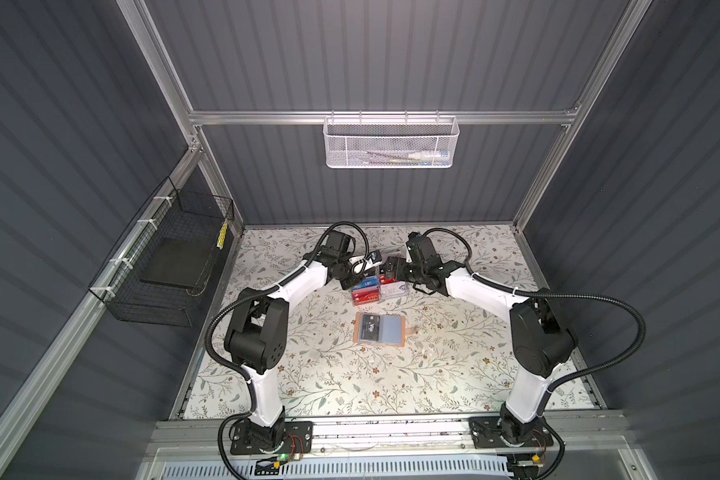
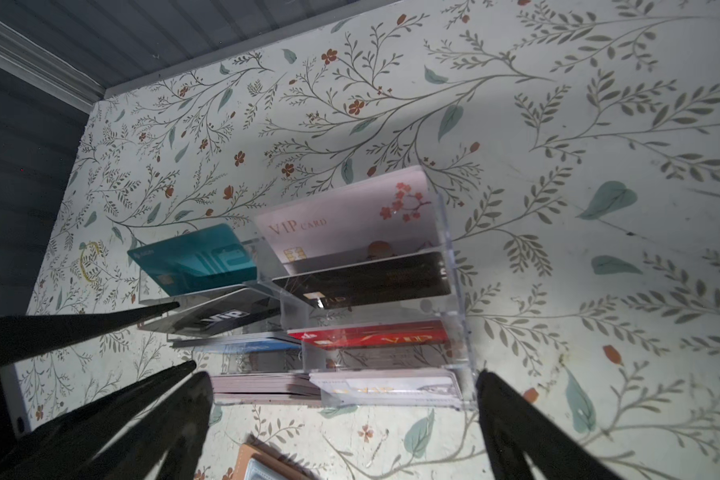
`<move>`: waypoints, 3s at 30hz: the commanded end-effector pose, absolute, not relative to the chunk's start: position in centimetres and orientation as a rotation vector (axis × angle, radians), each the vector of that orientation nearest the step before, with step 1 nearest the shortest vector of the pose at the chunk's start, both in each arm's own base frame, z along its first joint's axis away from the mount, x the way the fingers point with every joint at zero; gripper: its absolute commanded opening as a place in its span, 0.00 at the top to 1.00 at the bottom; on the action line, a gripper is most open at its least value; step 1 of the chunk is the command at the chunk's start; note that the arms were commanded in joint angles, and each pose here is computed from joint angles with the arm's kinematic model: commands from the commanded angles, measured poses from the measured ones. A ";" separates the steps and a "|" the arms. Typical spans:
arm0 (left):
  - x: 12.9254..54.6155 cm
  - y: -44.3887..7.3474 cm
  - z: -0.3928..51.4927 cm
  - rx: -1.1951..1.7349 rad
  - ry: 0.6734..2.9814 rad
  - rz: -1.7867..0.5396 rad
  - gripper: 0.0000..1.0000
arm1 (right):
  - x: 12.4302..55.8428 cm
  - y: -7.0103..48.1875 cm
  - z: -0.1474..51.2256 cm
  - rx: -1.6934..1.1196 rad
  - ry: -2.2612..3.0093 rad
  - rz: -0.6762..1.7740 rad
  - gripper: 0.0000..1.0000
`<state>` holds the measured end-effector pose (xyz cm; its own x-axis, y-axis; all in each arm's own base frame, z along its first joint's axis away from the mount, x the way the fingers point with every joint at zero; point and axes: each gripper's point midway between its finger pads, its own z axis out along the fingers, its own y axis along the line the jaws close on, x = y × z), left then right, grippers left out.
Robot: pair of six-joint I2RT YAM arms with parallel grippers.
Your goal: Take the credit cards out of the card holder
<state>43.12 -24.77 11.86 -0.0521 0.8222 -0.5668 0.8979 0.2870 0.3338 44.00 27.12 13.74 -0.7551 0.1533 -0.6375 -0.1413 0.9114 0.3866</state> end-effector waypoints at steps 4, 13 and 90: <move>42.7 -24.9 13.2 1.469 1.856 -0.223 0.65 | 45.3 27.4 14.2 0.034 2.360 0.551 0.01; 43.3 -24.3 14.8 1.382 1.830 -0.238 0.63 | 45.0 27.3 14.1 0.022 2.369 0.574 0.01; 30.7 -19.8 14.0 -0.178 2.097 -1.191 0.00 | 34.0 28.2 12.1 -0.197 2.403 0.884 0.01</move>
